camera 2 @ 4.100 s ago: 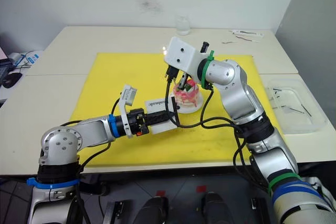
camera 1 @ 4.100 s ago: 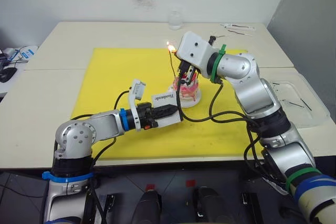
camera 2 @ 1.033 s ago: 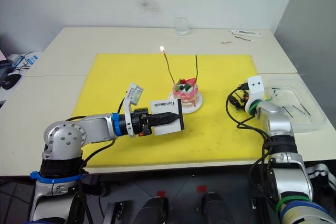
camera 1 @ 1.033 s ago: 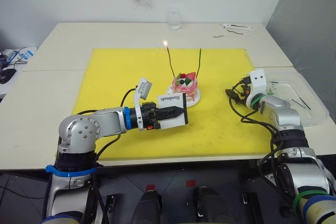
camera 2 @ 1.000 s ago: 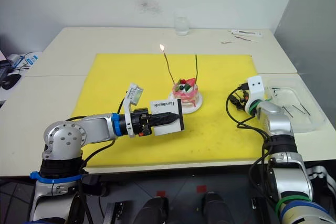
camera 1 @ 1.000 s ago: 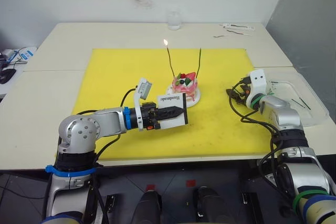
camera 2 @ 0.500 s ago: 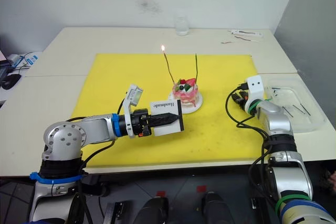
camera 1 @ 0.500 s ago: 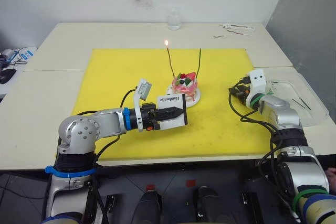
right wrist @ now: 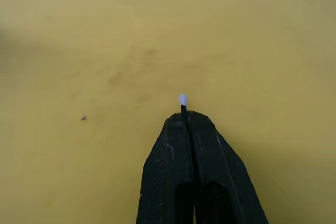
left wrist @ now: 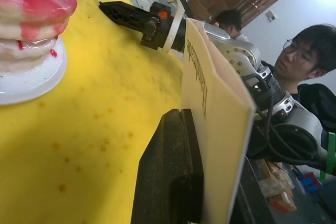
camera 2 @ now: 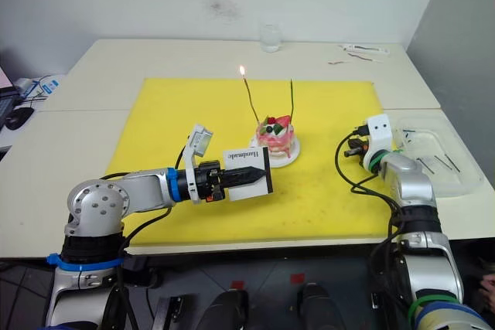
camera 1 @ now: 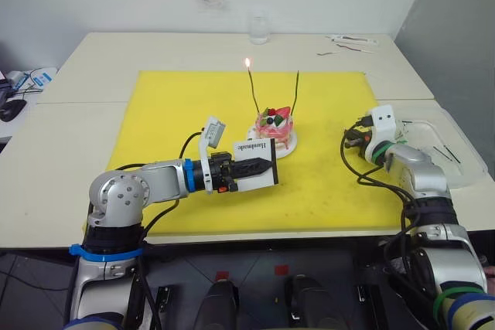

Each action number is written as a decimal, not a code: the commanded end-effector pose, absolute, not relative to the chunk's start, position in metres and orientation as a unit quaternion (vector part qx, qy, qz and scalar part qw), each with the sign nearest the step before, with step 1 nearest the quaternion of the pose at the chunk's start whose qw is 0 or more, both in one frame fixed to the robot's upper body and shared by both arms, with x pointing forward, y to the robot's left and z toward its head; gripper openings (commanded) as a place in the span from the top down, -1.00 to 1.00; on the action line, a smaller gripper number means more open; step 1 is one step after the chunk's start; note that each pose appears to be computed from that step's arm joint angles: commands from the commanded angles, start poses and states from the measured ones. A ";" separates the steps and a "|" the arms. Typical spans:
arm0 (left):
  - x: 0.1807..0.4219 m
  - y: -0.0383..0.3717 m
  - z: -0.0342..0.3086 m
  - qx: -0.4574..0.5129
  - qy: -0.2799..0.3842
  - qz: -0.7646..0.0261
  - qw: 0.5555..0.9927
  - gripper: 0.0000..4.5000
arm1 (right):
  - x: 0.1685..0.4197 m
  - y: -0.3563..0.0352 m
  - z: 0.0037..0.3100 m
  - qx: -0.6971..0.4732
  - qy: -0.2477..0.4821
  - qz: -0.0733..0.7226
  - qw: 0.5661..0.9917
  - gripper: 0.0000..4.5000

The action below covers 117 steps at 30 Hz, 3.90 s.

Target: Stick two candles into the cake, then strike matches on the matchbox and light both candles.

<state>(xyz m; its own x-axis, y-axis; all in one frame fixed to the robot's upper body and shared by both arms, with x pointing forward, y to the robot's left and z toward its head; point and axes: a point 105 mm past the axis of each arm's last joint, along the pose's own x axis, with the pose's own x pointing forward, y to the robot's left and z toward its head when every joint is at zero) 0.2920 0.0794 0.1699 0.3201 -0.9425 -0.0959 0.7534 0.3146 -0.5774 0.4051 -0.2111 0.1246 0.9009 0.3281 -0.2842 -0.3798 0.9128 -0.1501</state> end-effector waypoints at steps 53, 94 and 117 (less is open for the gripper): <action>0.317 0.071 0.196 -0.261 0.182 -0.534 0.783 1.00 | 0.295 -0.060 0.217 -0.487 -0.086 0.487 0.720 1.00; 0.309 0.057 0.197 -0.274 0.189 -0.540 0.773 1.00 | 0.296 -0.090 0.227 -0.536 -0.077 0.499 0.676 1.00; 0.313 0.056 0.200 -0.285 0.179 -0.544 0.769 1.00 | 0.298 -0.069 0.217 -0.579 -0.088 0.498 0.640 1.00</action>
